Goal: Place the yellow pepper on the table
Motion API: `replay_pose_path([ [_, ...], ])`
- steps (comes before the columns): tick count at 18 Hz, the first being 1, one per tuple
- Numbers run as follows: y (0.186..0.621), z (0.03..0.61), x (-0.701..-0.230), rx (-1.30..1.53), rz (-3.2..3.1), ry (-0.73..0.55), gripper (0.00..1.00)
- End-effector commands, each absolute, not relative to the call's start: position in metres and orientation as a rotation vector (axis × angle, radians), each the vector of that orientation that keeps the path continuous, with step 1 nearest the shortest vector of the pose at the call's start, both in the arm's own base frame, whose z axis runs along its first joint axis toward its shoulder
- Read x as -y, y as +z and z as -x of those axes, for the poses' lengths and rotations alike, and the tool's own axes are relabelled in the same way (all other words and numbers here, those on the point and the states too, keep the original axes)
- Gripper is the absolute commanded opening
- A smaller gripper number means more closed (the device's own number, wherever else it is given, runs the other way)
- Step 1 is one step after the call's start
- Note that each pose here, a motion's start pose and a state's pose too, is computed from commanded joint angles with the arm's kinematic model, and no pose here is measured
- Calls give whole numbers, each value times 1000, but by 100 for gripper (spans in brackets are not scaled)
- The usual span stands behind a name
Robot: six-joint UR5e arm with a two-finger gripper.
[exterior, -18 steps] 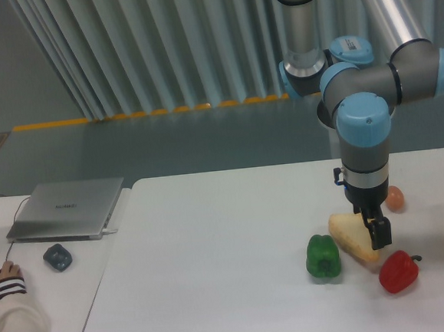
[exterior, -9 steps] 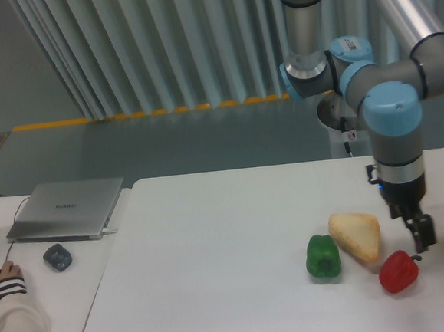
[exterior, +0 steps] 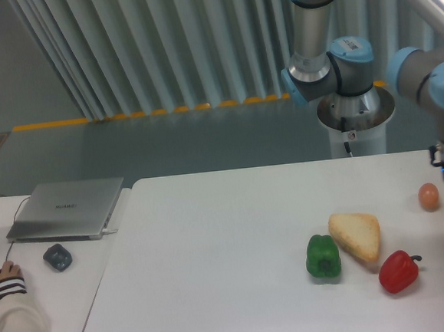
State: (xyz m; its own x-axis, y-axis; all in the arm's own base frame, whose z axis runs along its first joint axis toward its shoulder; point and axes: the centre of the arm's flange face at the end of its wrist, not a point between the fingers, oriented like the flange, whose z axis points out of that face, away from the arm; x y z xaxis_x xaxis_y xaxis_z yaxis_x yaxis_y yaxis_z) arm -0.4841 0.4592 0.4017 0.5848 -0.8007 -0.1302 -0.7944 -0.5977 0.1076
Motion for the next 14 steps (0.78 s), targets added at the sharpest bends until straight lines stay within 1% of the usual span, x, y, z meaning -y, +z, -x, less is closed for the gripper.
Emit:
replay_pose_path([
  [3,396,509,-440,1445,-2744,-280,100],
  [5,393,520,-428,1472,-2727,-274,100],
  [7,394,526,-421,1528,-2695,-275,100],
  [11,381,538,-411,1660,-2595,-256,100],
  [12,374,542,-404,1695,-2566,-246,100],
  [14,352,546,-385,1734,-2542,-181,100],
])
